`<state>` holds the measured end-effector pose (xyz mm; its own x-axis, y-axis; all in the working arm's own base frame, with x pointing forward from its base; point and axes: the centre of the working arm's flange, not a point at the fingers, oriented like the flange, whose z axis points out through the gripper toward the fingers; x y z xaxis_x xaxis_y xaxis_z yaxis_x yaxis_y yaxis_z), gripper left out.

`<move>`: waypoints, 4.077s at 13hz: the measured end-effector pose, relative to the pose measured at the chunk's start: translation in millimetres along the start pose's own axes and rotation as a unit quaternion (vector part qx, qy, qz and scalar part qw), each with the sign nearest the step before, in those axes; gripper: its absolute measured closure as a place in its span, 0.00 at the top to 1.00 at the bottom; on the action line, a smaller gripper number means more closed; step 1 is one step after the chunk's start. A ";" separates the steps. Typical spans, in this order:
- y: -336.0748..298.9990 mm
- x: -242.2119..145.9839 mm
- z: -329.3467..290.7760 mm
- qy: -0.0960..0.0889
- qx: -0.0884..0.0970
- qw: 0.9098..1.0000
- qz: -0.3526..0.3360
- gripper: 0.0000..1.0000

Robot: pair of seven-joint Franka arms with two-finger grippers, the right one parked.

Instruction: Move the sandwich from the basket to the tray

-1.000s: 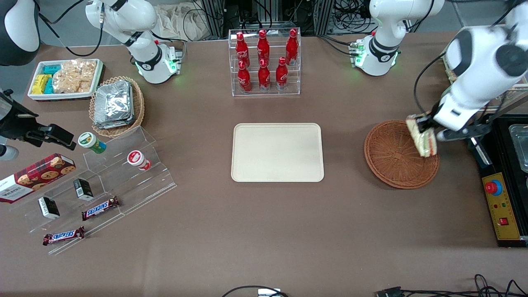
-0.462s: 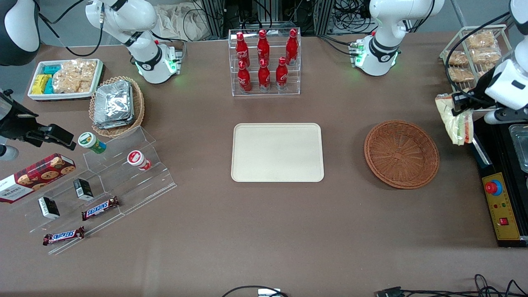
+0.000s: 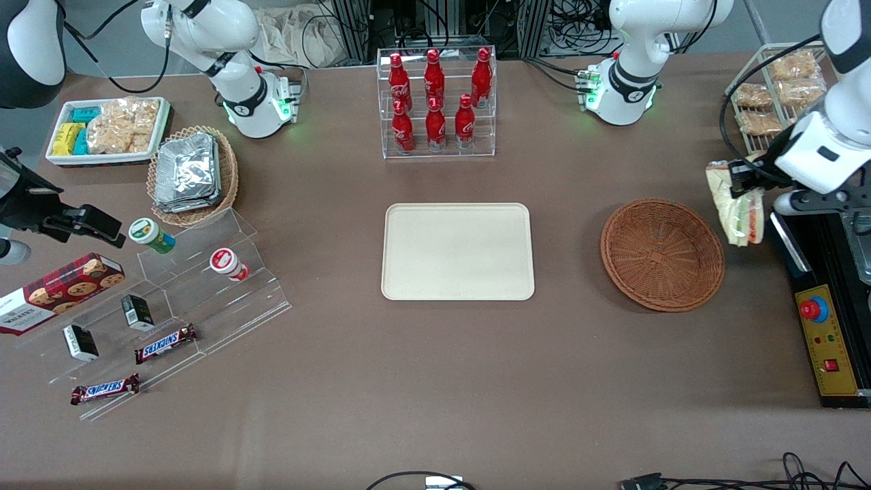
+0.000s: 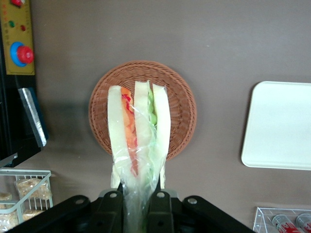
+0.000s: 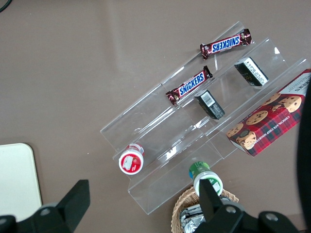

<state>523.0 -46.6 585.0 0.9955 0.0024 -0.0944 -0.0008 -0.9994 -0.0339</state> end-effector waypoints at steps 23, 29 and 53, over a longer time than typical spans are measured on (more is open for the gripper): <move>340.6 -22.1 329.1 0.017 0.006 1.000 -0.015 0.18; 342.6 -22.2 350.9 0.015 0.008 1.000 -0.015 0.17; 33.3 10.9 7.6 0.035 0.021 0.998 -0.043 1.00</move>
<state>533.1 -79.6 575.3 0.9963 0.0841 -0.0188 0.0824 -0.9934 -0.0797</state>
